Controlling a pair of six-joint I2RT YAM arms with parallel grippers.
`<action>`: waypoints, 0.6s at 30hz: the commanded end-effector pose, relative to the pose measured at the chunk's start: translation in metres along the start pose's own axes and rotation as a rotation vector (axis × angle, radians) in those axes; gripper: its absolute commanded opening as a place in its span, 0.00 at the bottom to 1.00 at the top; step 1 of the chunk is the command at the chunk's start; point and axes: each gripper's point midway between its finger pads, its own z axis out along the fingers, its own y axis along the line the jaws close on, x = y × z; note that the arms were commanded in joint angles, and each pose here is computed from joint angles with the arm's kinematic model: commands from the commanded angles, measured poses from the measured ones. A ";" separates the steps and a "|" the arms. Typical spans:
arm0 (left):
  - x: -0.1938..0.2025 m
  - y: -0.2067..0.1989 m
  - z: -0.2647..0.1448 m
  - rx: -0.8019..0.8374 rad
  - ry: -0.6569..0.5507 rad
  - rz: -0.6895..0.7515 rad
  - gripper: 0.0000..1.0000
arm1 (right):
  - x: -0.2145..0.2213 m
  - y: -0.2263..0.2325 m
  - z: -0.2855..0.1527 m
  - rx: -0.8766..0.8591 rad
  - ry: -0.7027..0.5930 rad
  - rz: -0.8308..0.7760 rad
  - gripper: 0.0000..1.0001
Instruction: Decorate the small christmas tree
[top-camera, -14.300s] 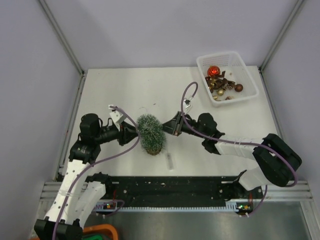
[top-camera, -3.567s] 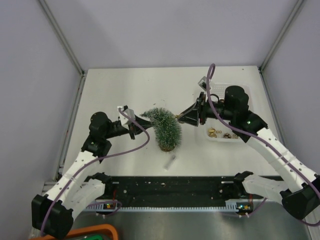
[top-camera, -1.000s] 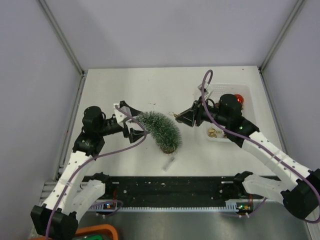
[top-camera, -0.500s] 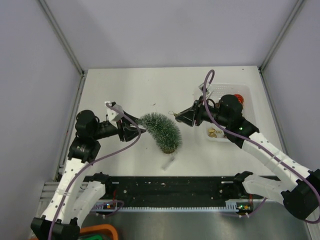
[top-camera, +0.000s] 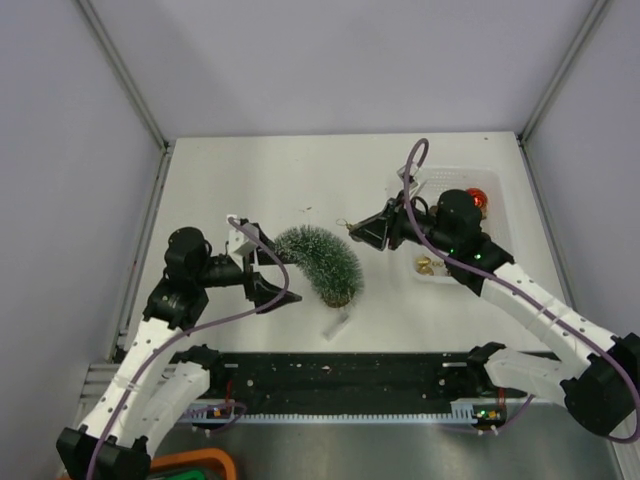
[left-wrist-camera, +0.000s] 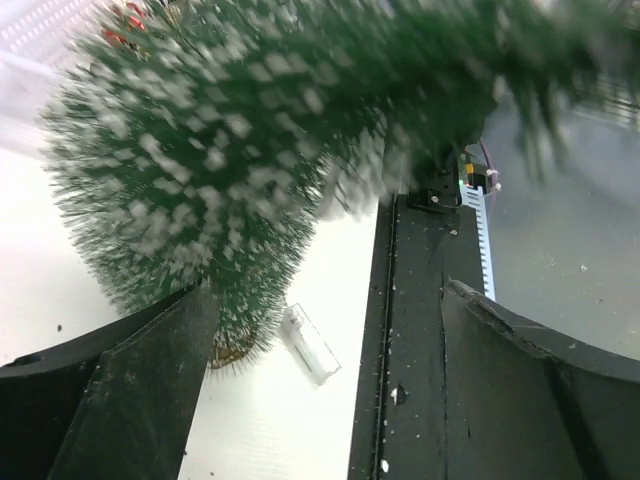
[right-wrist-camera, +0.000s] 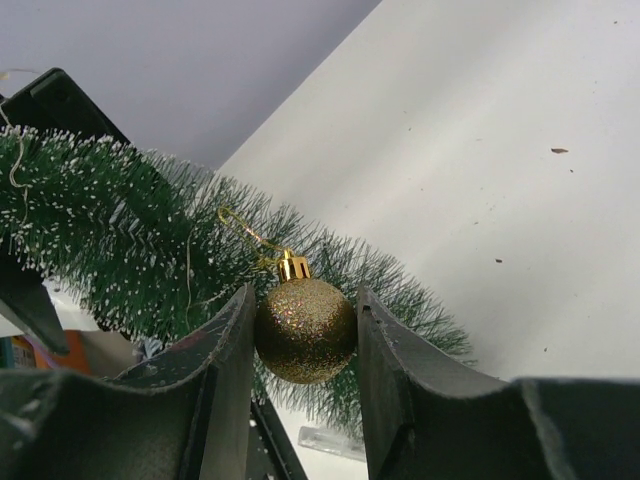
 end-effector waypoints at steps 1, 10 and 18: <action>-0.001 0.001 0.002 -0.048 -0.020 0.043 0.99 | -0.002 0.004 0.007 -0.031 -0.028 -0.002 0.15; -0.025 0.064 0.019 -0.321 -0.106 0.032 0.99 | 0.014 0.002 0.012 -0.061 -0.001 0.036 0.15; -0.025 0.082 0.041 -0.268 -0.111 0.046 0.97 | 0.023 0.017 0.007 -0.096 0.011 0.048 0.15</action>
